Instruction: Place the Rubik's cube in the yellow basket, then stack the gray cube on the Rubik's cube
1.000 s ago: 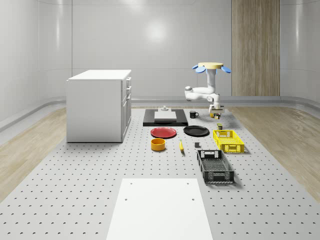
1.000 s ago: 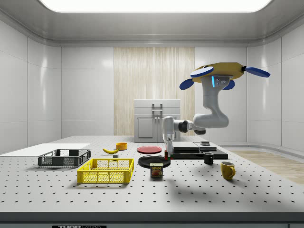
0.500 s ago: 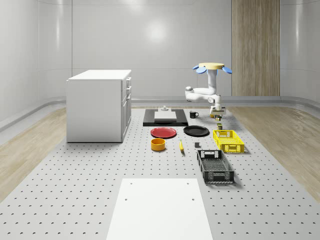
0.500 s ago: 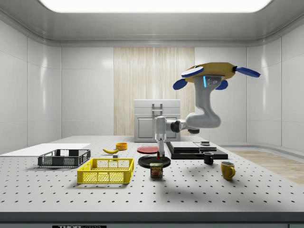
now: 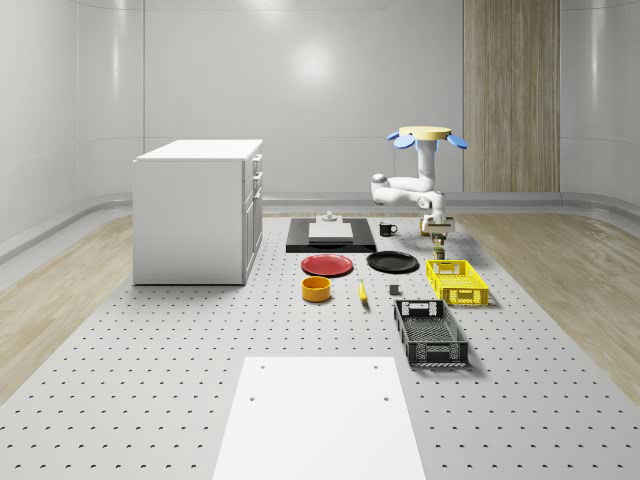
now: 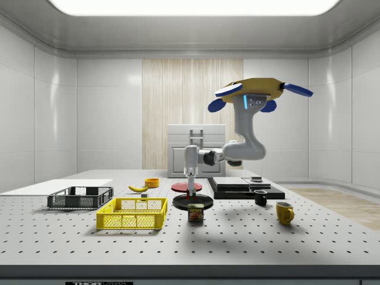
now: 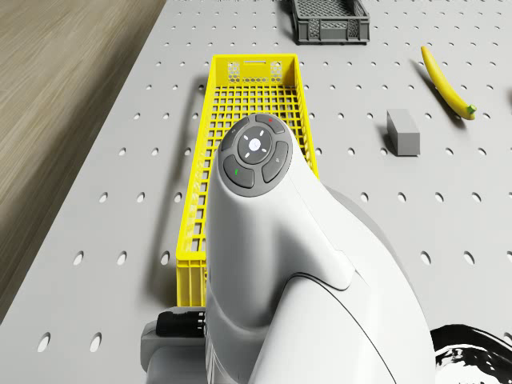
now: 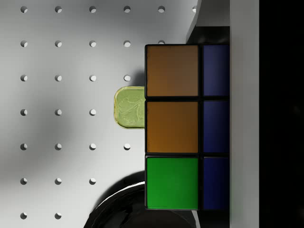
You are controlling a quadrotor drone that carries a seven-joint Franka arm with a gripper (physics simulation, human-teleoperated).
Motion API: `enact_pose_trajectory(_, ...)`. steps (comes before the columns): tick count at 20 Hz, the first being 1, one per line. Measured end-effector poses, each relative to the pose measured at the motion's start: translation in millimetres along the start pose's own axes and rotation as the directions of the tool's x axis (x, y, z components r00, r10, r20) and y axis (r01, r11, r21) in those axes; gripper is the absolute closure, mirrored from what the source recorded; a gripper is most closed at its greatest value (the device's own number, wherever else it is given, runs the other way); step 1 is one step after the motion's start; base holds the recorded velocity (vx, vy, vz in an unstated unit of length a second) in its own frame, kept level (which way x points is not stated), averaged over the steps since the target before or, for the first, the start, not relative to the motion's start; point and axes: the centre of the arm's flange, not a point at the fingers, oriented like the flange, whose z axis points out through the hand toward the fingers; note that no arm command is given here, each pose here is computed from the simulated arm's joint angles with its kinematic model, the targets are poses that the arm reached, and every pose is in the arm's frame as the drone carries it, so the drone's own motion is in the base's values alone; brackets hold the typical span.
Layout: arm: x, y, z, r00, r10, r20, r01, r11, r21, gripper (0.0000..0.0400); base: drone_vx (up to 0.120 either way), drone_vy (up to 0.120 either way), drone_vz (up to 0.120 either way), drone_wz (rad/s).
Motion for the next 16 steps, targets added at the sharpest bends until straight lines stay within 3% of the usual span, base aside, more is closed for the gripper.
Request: enact_pose_trajectory(16, 0.0, 0.0, 0.0, 1.000, 0.000, 0.000, 0.000, 1.000, 0.000, 0.0075, 0.120, 0.000, 0.000, 0.000)
